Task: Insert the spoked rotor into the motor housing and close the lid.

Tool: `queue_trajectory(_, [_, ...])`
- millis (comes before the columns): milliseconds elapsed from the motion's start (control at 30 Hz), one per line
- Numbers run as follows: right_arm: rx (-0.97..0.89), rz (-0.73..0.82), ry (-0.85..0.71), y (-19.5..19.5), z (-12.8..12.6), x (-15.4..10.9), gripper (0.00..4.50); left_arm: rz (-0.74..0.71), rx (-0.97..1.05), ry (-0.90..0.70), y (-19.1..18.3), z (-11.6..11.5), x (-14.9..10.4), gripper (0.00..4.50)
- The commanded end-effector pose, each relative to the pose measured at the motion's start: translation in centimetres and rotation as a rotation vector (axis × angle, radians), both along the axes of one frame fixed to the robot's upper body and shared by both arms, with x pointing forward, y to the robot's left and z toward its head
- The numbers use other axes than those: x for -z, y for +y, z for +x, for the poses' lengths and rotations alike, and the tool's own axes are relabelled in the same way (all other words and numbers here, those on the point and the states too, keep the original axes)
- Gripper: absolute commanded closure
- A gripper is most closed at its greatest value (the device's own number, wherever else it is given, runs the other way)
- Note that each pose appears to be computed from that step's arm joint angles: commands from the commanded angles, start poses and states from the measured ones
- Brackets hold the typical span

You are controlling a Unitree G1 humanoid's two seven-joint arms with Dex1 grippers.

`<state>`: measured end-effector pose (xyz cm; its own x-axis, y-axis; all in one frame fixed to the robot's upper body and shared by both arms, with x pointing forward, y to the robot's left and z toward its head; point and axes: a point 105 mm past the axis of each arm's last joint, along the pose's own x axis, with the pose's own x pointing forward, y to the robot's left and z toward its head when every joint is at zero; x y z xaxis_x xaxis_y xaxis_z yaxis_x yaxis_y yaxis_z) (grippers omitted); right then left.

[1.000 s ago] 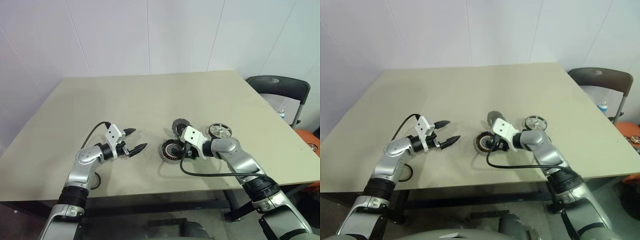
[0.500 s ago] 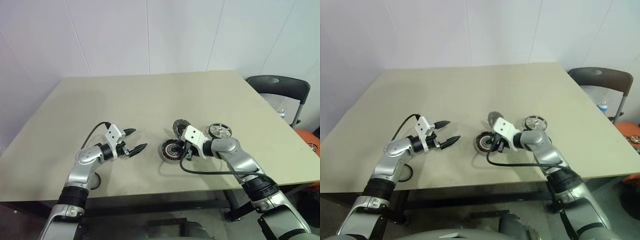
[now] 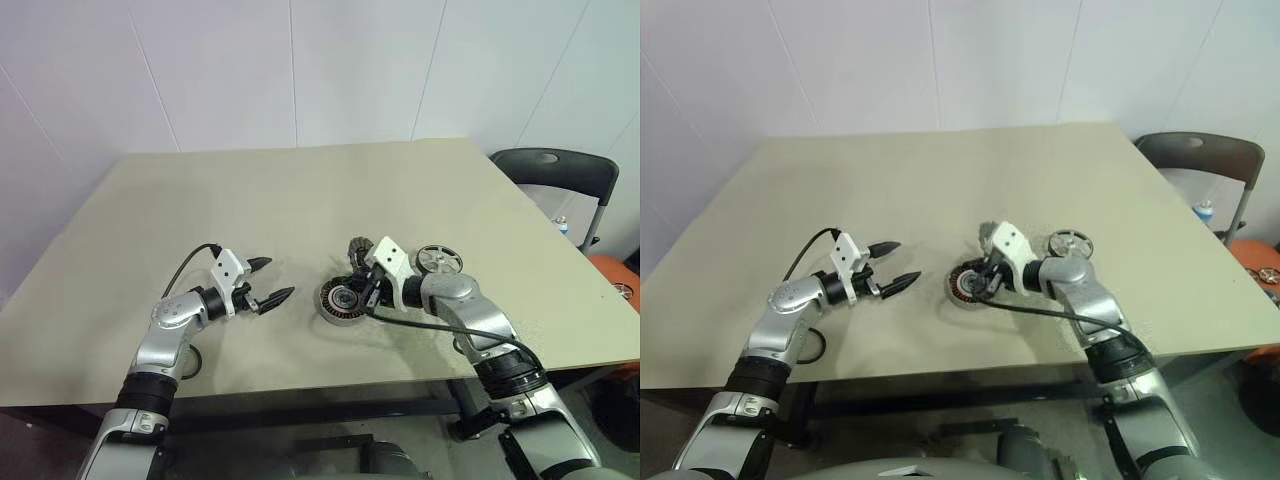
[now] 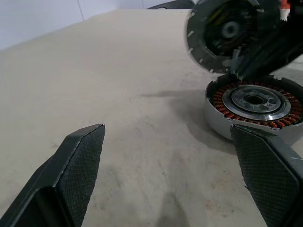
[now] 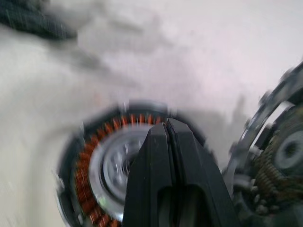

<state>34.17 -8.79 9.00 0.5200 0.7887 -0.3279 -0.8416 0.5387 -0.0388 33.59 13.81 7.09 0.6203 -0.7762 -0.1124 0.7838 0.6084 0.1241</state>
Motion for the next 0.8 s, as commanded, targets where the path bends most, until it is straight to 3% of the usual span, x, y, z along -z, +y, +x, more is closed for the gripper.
queue_trajectory(33, [0.034, 0.164, -0.127, 0.3, 1.4, -5.7, 4.46, 0.012, 0.019, -0.047, -0.4, 0.3, -1.2, 0.0])
queue_trajectory(167, [0.106, 0.208, -0.192, -0.6, 2.6, -7.7, 4.46, 0.012, 0.02, -0.046, -0.4, 0.3, -1.2, 0.0])
queue_trajectory(367, [0.26, -0.02, -0.323, -5.6, 4.9, -8.4, 4.46, 0.013, 0.017, -0.05, -0.4, 0.4, -1.2, 0.0])
queue_trajectory(533, [0.356, -0.077, -0.322, -10.2, 5.1, -9.1, 4.46, 0.013, 0.015, -0.051, -0.3, 0.4, -1.3, 0.0])
queue_trajectory(633, [0.39, -0.112, -0.304, -12.6, 4.4, -8.9, 3.89, 0.011, 0.014, -0.051, -0.3, 0.3, -1.3, 0.0])
queue_trajectory(800, [0.368, -0.196, -0.229, -14.9, 1.9, -7.9, 2.2, 0.007, 0.014, -0.048, -0.2, 0.3, -1.3, 0.0])
